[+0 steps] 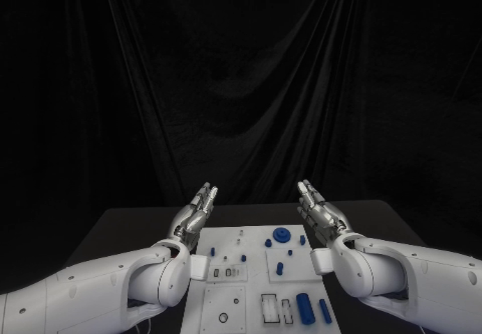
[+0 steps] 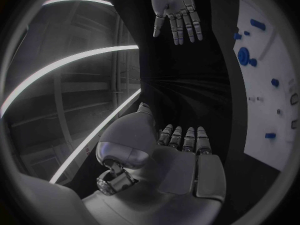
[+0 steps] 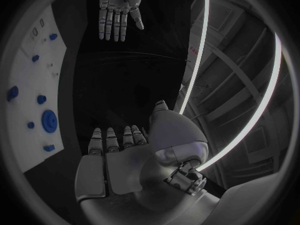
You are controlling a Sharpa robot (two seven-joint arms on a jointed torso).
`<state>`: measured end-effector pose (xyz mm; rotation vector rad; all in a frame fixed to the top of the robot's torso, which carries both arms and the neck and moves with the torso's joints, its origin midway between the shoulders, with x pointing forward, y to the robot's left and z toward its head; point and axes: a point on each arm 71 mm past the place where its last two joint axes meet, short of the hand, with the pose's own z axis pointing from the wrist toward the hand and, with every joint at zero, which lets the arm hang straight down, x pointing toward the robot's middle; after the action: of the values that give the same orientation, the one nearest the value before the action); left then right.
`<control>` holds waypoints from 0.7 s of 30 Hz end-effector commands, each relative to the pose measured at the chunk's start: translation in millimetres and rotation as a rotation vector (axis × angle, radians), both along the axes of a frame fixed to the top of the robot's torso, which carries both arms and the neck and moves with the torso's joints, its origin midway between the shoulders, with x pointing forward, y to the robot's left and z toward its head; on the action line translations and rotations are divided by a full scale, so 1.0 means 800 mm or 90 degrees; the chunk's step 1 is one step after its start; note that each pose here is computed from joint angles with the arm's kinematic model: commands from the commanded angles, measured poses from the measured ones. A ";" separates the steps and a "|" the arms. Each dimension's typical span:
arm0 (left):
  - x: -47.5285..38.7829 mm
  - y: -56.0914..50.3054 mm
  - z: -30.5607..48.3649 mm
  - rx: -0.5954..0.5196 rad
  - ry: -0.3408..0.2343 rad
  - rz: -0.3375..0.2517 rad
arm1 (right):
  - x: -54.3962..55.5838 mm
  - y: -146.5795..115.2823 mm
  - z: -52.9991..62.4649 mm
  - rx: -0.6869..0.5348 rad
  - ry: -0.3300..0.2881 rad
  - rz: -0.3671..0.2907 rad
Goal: Assemble the parts on the task board
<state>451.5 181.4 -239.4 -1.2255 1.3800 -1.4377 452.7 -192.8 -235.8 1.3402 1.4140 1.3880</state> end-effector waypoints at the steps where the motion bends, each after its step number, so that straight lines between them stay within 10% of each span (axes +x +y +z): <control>1: -0.005 -0.014 0.0094 -0.138 -0.008 -0.098 | -0.007 0.012 -0.003 0.138 0.100 0.093; 14: -0.013 -0.019 0.0101 -0.230 0.002 -0.171 | -0.016 0.013 -0.004 0.216 0.155 0.151; 15: -0.006 0.013 0.0160 -0.174 -0.110 -0.259 | -0.017 -0.013 0.007 0.196 0.068 0.230; 21: -0.008 0.024 0.0175 -0.167 -0.118 -0.246 | -0.018 -0.022 0.007 0.200 0.072 0.239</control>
<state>451.3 211.3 -235.6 -1.1256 1.4209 -1.8518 443.2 -220.8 -235.1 1.5030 1.5606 1.7455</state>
